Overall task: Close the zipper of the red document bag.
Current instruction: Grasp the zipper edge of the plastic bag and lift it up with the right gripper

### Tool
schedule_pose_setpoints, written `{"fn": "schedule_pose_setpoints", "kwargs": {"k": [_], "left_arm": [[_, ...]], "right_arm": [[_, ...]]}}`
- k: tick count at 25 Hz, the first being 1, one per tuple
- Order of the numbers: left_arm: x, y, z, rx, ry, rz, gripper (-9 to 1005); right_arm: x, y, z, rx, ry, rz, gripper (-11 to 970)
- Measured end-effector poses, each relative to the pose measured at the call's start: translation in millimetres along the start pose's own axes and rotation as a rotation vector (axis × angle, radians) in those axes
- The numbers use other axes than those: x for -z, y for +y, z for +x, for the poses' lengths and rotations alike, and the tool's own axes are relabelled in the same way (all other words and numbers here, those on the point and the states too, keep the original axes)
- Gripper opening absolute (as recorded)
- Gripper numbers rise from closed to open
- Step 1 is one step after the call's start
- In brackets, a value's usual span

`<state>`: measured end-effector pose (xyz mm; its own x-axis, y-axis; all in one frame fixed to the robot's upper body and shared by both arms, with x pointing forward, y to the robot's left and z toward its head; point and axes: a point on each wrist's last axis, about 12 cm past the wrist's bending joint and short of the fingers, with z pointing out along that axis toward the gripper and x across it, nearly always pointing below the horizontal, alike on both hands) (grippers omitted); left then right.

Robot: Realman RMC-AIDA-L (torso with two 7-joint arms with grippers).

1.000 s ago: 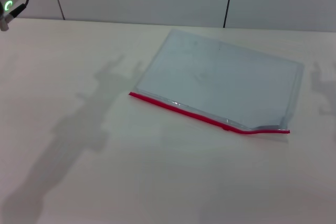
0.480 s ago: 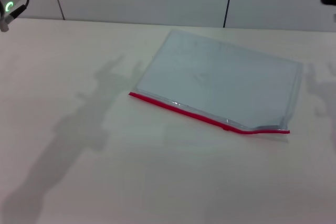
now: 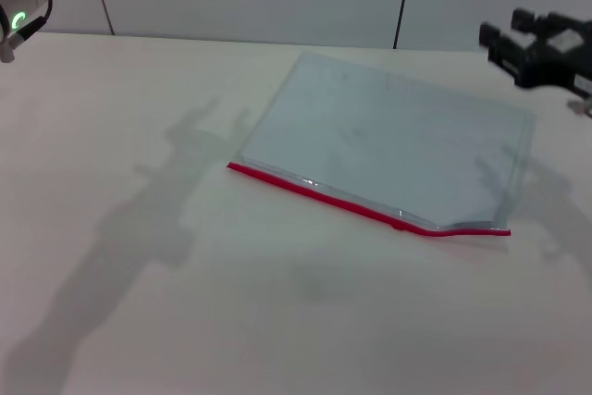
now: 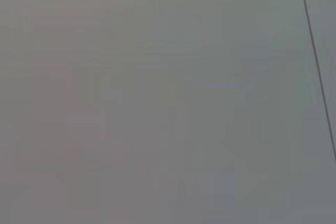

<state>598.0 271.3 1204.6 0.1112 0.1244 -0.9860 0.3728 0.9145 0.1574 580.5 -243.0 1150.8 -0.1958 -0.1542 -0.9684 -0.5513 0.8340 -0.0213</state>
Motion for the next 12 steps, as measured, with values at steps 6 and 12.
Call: {"fn": "schedule_pose_setpoints", "kwargs": {"k": [6,12], "left_arm": [[-0.5,-0.5,-0.4,-0.003,0.0,0.003,491],[0.0,0.3,-0.2,-0.012,0.001,0.001,492]], "right_arm": [[18.3,-9.3,13.7,0.129,0.14,-0.1,461],[25.6,-8.0,31.0,0.253,0.296,-0.161,549]]}}
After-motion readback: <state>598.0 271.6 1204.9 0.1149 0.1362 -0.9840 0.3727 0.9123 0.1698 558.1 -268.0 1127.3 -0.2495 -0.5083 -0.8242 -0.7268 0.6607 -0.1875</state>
